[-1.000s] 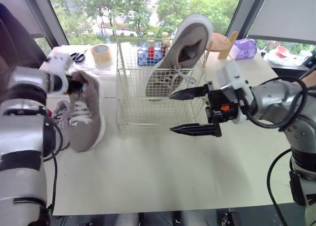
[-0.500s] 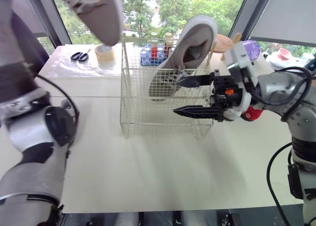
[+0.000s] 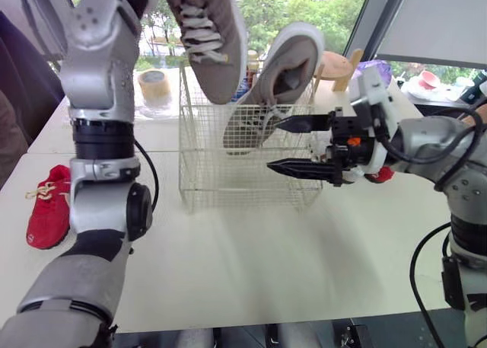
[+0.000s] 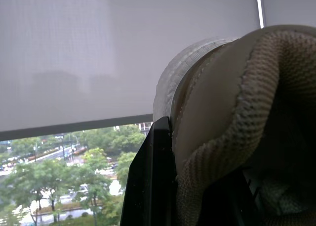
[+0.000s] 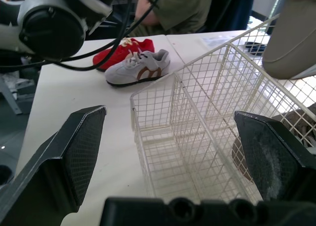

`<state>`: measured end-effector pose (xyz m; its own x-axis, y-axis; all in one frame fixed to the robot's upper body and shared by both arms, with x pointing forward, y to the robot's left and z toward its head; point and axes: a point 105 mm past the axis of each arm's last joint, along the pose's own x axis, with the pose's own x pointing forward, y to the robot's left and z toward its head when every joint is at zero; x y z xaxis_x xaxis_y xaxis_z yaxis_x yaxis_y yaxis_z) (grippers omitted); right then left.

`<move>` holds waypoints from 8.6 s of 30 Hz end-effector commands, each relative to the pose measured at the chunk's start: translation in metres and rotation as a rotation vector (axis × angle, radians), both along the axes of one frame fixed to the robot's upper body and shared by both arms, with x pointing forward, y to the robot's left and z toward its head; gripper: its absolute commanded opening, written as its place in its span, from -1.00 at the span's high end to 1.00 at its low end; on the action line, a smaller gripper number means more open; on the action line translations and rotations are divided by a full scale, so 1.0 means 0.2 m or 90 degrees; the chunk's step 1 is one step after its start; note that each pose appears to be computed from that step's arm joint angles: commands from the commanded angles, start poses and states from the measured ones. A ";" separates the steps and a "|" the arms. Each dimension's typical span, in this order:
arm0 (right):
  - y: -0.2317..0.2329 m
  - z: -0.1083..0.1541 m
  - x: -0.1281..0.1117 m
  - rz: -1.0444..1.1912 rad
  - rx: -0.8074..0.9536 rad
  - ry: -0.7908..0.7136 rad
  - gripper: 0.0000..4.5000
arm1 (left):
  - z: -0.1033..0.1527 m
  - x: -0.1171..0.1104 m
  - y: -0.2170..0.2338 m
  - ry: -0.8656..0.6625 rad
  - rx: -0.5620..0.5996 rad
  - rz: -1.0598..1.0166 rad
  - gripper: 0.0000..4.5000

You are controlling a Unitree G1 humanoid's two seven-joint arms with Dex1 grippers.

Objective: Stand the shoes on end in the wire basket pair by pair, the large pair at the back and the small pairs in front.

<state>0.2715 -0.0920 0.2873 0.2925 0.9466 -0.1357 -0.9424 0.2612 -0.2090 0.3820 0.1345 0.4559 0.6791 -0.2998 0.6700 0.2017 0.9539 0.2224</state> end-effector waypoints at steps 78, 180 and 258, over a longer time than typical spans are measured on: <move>-0.88 -0.85 0.53 -0.594 0.068 0.054 -1.00 | -1.26 -0.77 -0.16 0.606 -0.003 -0.513 -0.92; 0.34 0.65 0.10 0.100 0.776 0.155 -0.02 | -0.45 -0.35 -0.04 0.241 -0.281 -0.668 0.87; 0.01 -0.05 -0.24 0.238 -0.113 0.024 -0.99 | -1.15 -0.25 1.14 0.866 0.119 0.350 -1.00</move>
<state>0.2294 -0.0885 0.2692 -0.0871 0.9456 -0.3136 -0.9807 -0.1367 -0.1398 0.3358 0.3507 0.2062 0.7803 0.1426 -0.6090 0.0188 0.9679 0.2508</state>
